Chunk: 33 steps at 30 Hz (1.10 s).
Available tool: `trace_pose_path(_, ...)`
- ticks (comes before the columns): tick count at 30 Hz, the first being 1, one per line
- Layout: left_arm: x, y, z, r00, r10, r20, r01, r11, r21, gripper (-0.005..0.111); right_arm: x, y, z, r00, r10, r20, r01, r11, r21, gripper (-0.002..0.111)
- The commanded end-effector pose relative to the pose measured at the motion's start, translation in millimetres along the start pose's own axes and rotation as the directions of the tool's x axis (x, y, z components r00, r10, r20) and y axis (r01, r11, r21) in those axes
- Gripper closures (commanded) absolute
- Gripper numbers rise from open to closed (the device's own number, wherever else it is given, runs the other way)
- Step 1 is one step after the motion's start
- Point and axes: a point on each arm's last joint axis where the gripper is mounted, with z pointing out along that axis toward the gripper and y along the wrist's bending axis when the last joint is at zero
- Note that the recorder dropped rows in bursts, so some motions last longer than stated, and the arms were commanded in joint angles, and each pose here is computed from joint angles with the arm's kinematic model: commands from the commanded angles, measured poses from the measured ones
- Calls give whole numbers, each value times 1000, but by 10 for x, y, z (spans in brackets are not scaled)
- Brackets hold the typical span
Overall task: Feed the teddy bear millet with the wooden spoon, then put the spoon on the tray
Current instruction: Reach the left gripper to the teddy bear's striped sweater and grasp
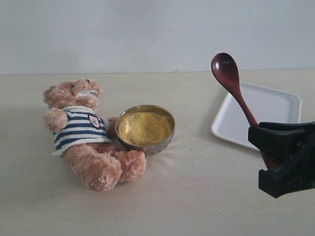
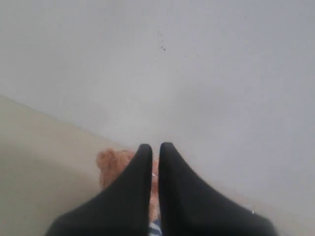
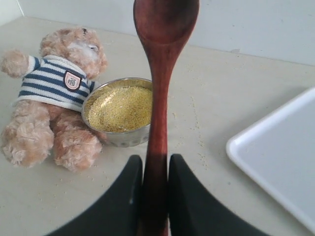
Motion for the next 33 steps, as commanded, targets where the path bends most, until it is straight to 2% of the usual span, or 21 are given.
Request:
trace_pose_path(1,-10,-82,246,973,111,-204,-102,993,53,101,-14,-4,-9,1000,-12,16,12,1000,2,108)
trace_pose_path(2,-23,-81,381,959,141,-245,-128,990,66,97,-14,-4,-9,1000,-12,16,12,1000,2,108)
trace_pose_path(3,-21,-61,528,936,187,-298,-172,982,76,84,-14,-4,-9,1000,-12,16,12,1000,2,108)
trace_pose_path(4,-27,-47,634,926,182,-331,-168,983,72,71,-14,-4,-9,1000,-12,16,12,1000,2,108)
trace_pose_path(6,-65,14,923,918,117,-378,-119,993,19,29,-14,-4,-9,1000,-12,16,12,1000,2,108)
trace_pose_path(7,-79,44,1070,908,93,-409,-104,995,-4,16,-17,-4,-9,1000,-12,18,12,1000,3,108)
trace_pose_path(8,-40,88,1221,882,69,-465,-88,996,-20,12,-18,-4,-9,1000,-12,20,12,1000,3,108)
trace_pose_path(11,112,164,1600,784,69,-617,-68,997,25,12,-23,-4,-9,999,-26,25,26,1000,4,108)
trace_pose_path(16,310,286,1987,691,34,-722,-8,999,40,12,-33,-6,-9,999,-28,36,28,1000,5,108)
trace_pose_path(19,410,363,2161,659,14,-752,14,999,32,12,-42,-6,-9,999,-29,45,28,1000,7,108)
trace_pose_path(23,499,346,2272,610,16,-792,73,994,75,16,-53,-8,-10,998,-39,58,39,999,9,108)
trace_pose_path(27,594,269,2284,583,96,-807,32,989,141,31,-77,-10,-12,996,-44,84,43,999,13,108)
trace_pose_path(33,663,131,2281,564,184,-805,-5,976,220,32,-84,-10,-12,995,-44,91,43,999,14,108)
